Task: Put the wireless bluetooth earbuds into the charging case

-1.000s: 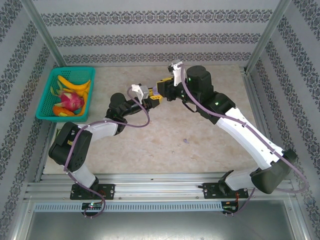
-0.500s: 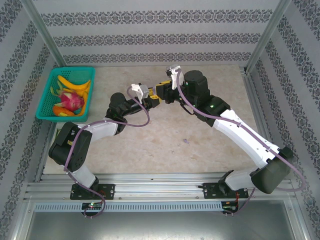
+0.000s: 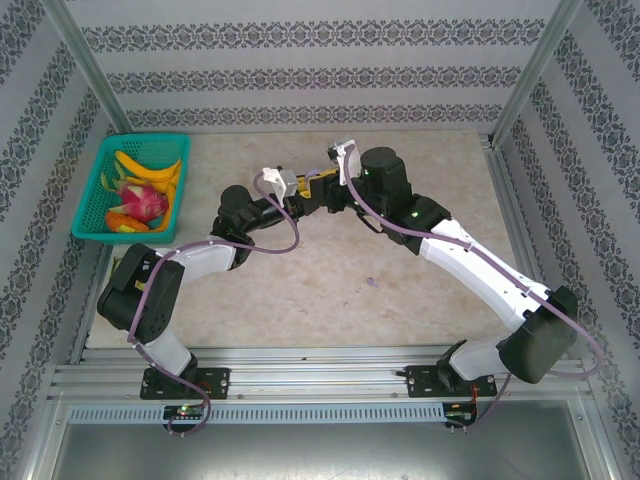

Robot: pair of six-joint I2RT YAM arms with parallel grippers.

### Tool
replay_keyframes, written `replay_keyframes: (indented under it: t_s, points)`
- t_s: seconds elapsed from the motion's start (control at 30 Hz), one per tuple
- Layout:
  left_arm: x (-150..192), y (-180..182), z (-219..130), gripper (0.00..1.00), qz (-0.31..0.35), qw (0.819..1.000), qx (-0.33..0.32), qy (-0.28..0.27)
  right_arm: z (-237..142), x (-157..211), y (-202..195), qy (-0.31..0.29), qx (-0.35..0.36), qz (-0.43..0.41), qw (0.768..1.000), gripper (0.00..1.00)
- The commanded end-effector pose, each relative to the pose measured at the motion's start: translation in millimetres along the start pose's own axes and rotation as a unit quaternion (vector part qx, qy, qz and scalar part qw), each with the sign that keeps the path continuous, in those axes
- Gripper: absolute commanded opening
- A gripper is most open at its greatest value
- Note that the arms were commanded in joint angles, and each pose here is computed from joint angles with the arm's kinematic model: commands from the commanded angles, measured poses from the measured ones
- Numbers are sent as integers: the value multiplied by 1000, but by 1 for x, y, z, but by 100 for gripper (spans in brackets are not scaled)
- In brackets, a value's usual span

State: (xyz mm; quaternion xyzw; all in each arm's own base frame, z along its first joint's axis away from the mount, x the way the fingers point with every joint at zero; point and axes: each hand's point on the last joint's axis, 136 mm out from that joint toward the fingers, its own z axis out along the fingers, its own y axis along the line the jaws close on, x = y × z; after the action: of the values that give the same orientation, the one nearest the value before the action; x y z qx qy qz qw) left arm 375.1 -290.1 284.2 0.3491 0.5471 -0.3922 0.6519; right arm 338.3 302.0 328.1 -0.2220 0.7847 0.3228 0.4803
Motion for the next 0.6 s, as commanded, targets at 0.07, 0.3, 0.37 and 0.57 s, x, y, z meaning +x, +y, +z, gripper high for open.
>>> replay_keyframes:
  t_s: [0.07,0.3,0.37,0.57]
  points:
    - [-24,-8,4,0,15,999,19,-27,3,-1,-2,-10,-7,12,1000,25]
    - [-24,-9,4,0,13,999,21,-27,5,1,-10,-11,0,20,1000,25]
    - [-26,-10,4,0,14,999,23,-29,6,1,-12,-10,2,20,1000,25]
    - [-27,-12,4,0,14,999,26,-30,8,2,-15,-10,5,21,1000,24]
